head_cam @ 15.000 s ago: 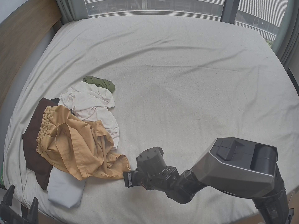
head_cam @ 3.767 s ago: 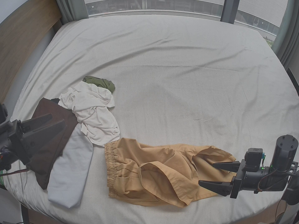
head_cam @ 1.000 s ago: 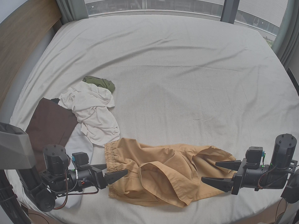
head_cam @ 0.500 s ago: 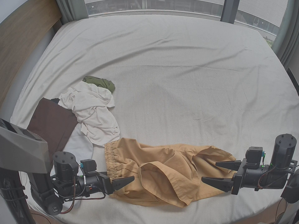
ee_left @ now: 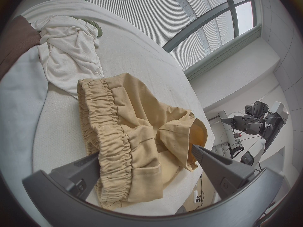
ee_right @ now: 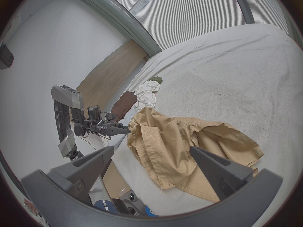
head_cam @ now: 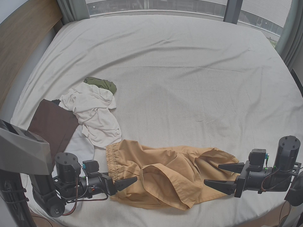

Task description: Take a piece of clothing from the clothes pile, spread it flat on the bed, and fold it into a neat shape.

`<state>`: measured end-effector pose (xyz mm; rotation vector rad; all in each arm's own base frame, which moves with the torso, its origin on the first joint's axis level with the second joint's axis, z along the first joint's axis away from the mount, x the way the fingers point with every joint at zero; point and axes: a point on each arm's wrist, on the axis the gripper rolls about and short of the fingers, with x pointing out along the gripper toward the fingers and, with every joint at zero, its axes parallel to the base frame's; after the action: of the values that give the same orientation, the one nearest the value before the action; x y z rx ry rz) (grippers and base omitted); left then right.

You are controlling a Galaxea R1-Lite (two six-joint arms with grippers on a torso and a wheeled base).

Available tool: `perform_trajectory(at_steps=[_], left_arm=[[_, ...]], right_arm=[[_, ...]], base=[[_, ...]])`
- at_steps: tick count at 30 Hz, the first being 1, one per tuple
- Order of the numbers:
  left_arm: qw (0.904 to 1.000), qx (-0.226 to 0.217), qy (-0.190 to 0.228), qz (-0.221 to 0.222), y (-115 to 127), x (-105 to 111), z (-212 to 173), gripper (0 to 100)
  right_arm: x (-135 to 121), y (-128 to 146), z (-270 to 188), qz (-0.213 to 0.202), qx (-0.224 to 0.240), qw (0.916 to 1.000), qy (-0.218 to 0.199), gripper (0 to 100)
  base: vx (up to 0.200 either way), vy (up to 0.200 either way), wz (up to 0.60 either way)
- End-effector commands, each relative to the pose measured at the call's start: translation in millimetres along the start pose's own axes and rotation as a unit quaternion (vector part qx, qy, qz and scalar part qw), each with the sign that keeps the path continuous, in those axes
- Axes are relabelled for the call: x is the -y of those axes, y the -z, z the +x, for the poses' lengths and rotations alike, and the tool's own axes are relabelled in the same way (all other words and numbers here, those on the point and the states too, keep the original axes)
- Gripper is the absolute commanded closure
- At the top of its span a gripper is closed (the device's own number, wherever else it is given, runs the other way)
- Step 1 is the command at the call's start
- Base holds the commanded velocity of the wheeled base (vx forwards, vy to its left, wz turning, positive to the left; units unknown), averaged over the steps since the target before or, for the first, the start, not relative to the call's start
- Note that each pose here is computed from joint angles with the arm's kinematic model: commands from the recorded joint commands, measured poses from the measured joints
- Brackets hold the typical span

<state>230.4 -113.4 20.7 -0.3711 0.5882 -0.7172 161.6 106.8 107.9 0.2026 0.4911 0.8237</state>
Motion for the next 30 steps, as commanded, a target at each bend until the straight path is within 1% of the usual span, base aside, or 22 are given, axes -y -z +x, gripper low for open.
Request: perform_trajectory(at_steps=[1,2,17,23,26,30], left_arm=[[0.9999,0.009,-0.005,-0.004,-3,0,2,0],[0.9999,0.010,-0.006,-0.006,-3,0,2,100],[0.9999,0.009,-0.006,-0.007,-2,-1,3,100],[0.9997,0.021,0.008,0.004,-8,9,-1,100],[0.9990,0.033,0.024,0.018,-13,21,-4,100],[0.9982,0.041,0.036,0.025,-16,28,-7,100]], right_arm=[[0,0,0,0.000,0.000,1.0000,0.000,0],[0,0,0,0.001,0.000,1.0000,0.001,0],[0,0,0,0.000,0.001,1.0000,0.000,0],[0,-1,-1,0.000,0.002,1.0000,0.000,0],[1,-2,-2,-0.001,0.006,1.0000,0.002,0],[1,-2,-2,-0.001,0.007,1.0000,0.002,0]], base=[[0.000,0.000,0.00],[0.000,0.000,0.00],[0.000,0.000,0.00],[0.000,0.000,0.00],[0.000,0.000,0.00],[0.000,0.000,0.00]])
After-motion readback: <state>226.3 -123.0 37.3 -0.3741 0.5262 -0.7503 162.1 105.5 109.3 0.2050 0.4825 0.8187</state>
